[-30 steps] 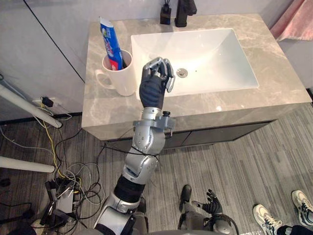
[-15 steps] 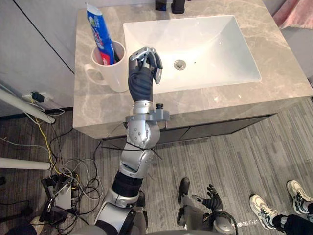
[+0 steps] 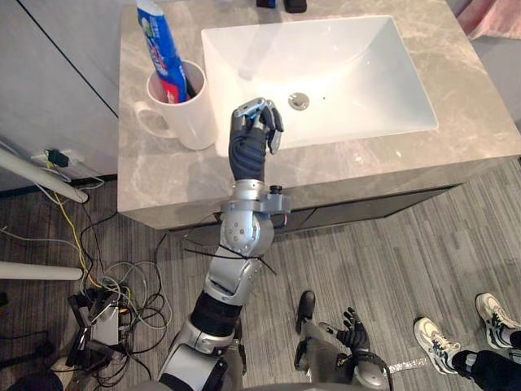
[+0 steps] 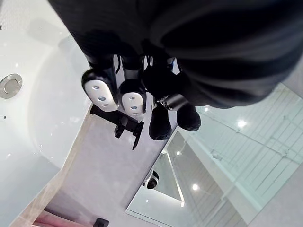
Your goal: Organize washtable
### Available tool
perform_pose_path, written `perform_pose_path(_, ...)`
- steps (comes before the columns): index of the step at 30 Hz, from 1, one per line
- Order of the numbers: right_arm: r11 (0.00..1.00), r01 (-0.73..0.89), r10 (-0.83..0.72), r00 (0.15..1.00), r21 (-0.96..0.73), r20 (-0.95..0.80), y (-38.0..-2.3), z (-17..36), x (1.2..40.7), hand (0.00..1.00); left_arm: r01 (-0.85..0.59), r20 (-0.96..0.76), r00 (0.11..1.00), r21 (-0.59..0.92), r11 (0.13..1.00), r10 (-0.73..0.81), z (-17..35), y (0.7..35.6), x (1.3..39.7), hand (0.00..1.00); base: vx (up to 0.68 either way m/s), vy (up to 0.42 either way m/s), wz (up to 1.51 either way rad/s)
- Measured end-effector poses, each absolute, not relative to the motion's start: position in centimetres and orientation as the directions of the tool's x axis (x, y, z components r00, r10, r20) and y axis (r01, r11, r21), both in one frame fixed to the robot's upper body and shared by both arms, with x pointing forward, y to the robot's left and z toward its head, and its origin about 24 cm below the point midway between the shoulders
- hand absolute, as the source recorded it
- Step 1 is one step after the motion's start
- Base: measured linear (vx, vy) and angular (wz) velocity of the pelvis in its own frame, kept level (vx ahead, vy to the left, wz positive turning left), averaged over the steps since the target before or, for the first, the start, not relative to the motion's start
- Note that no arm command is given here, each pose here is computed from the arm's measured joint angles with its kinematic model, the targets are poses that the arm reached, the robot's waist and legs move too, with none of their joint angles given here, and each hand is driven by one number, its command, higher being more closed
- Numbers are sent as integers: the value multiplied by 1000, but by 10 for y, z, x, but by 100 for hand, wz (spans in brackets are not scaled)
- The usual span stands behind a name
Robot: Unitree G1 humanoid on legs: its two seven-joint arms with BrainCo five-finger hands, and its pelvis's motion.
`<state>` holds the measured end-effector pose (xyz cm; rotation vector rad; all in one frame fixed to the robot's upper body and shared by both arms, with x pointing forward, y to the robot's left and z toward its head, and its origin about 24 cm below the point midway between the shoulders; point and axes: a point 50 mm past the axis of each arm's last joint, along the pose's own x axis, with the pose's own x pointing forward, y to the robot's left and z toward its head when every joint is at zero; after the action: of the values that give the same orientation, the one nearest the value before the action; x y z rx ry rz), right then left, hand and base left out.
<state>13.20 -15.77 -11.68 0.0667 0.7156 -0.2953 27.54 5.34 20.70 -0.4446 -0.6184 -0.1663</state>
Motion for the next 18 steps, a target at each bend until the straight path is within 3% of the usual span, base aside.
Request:
perform_pose_path(3, 956, 291, -246, 715, -41, -655, -158, -117, 132, 0, 270, 591, 806, -345, 899, -16, 206, 54, 276, 100, 0, 0, 0)
perform_pose_path(10, 954, 300, -245, 727, -24, -642, -157, -115, 136, 0, 84, 545, 832, -306, 948, 102, 198, 70, 292, 100, -7, 8, -3)
perform_pose_path(18, 954, 300, -244, 737, -19, -630, -157, -113, 138, 0, -20, 566, 793, -349, 937, 227, 214, 91, 299, 100, 0, 1, 0)
